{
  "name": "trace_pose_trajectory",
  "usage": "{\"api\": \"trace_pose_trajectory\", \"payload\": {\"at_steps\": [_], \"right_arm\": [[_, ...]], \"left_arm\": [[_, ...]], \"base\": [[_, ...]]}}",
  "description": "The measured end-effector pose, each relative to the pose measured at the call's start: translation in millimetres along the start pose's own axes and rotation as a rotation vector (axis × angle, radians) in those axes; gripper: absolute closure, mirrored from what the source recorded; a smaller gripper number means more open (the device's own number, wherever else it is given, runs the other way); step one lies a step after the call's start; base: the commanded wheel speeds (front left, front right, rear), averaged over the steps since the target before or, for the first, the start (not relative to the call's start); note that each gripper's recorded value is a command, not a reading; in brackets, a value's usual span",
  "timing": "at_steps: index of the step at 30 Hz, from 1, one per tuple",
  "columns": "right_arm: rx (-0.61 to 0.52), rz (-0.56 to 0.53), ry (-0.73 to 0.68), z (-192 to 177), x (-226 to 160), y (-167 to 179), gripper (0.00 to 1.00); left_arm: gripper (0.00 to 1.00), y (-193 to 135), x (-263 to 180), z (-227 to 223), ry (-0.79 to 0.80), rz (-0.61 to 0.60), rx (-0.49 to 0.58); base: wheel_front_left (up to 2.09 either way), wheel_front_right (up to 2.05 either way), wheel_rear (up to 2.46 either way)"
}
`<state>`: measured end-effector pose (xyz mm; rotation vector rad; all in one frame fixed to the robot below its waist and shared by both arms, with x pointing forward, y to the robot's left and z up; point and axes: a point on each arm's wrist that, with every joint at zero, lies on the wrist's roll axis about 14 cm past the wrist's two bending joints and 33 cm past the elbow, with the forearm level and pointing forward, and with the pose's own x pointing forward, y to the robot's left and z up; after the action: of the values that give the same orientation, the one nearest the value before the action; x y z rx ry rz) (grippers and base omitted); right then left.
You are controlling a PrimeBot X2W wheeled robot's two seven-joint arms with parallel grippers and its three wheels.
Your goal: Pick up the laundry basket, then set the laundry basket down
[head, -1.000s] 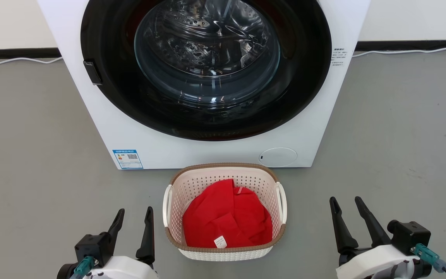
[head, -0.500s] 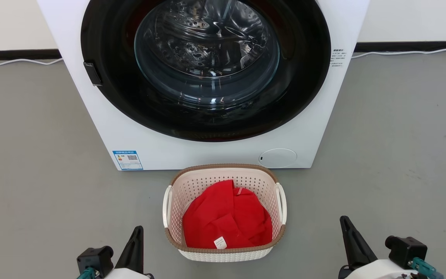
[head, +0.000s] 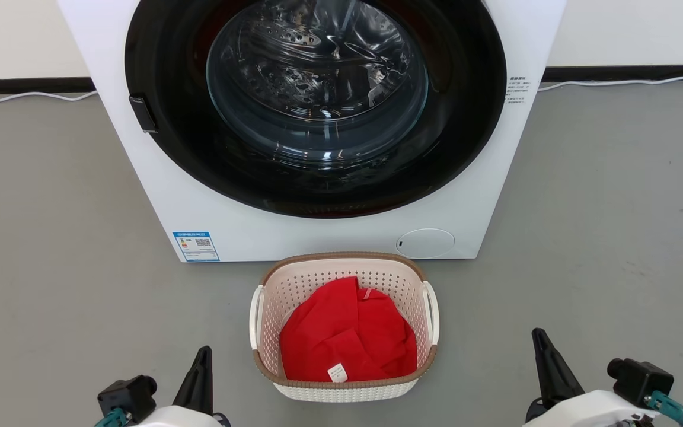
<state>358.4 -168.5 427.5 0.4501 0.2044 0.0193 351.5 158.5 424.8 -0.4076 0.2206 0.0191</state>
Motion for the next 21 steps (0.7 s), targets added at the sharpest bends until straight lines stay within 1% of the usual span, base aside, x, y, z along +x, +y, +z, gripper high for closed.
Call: {"api": "trace_pose_trajectory", "payload": {"at_steps": [21], "right_arm": [[0.207, -0.042, -0.018, 9.6, 1.2, -7.2, 1.0]], "left_arm": [[1.0, 7.3, 1.2, 5.8, 0.006, 0.033, -0.221]], "base": [[0.0, 0.0, 0.0]]}}
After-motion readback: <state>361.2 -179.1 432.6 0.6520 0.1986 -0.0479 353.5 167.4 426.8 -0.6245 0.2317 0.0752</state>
